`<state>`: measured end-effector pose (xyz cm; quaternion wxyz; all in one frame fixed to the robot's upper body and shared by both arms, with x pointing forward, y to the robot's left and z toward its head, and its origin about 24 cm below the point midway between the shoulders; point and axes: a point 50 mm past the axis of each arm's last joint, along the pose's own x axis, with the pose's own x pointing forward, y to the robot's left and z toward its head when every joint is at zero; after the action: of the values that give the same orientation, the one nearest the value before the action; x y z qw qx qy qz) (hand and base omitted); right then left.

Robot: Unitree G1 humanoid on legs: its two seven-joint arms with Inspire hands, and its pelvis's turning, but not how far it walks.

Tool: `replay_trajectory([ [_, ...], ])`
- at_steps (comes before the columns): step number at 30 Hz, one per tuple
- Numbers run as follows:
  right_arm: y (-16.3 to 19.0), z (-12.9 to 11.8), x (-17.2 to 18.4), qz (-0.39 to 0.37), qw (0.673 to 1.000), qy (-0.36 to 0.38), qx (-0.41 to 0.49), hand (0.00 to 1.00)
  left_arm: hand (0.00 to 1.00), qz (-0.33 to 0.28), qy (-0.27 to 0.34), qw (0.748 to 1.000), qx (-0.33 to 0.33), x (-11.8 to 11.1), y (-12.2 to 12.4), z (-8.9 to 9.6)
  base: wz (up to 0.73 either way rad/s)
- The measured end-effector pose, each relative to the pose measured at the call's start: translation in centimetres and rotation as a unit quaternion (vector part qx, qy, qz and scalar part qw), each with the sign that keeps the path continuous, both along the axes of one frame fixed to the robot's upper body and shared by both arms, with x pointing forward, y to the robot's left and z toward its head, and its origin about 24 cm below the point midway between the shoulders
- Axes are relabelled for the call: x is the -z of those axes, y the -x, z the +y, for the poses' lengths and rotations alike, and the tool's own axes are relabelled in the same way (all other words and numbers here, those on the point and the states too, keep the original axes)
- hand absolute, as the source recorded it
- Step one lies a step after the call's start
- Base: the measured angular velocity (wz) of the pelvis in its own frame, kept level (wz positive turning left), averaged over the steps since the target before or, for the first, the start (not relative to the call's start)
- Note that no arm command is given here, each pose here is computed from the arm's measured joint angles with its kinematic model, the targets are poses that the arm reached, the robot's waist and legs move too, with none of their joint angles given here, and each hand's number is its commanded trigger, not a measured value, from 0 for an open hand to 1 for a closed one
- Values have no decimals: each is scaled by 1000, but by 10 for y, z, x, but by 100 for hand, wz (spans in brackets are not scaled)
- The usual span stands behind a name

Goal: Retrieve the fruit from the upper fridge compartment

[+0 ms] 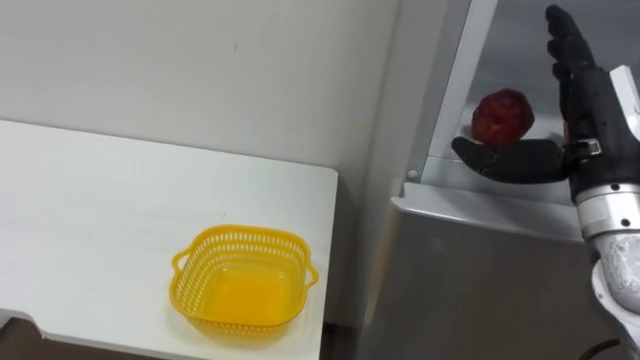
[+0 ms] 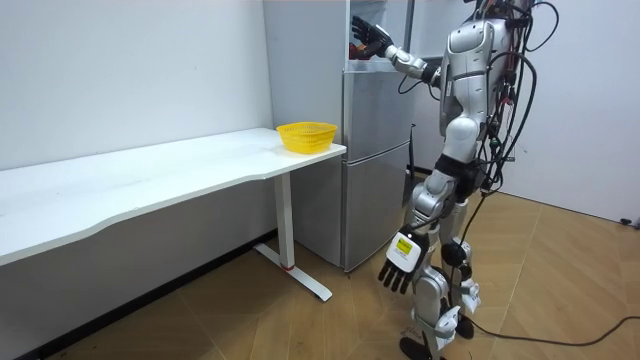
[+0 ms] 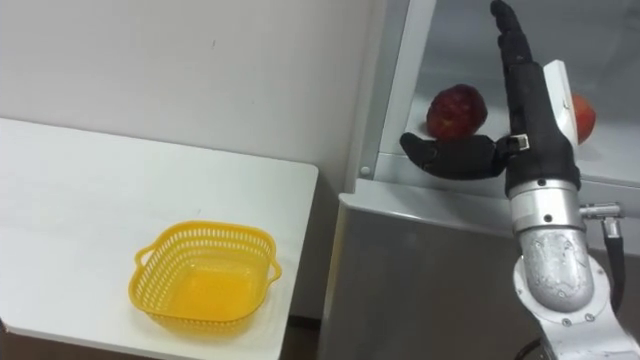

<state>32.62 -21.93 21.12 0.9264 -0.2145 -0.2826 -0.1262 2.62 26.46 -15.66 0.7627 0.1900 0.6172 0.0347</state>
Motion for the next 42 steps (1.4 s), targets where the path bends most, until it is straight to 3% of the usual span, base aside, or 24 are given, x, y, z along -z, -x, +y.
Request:
replay_trajectory([
  [33,-16,-19,-17,10,999,-27,23,0,0,-17,7,1000,4,-2,-11,0,-1],
  [42,-27,-22,-8,59,998,-22,30,0,0,-13,4,1000,3,-3,-16,0,1],
])
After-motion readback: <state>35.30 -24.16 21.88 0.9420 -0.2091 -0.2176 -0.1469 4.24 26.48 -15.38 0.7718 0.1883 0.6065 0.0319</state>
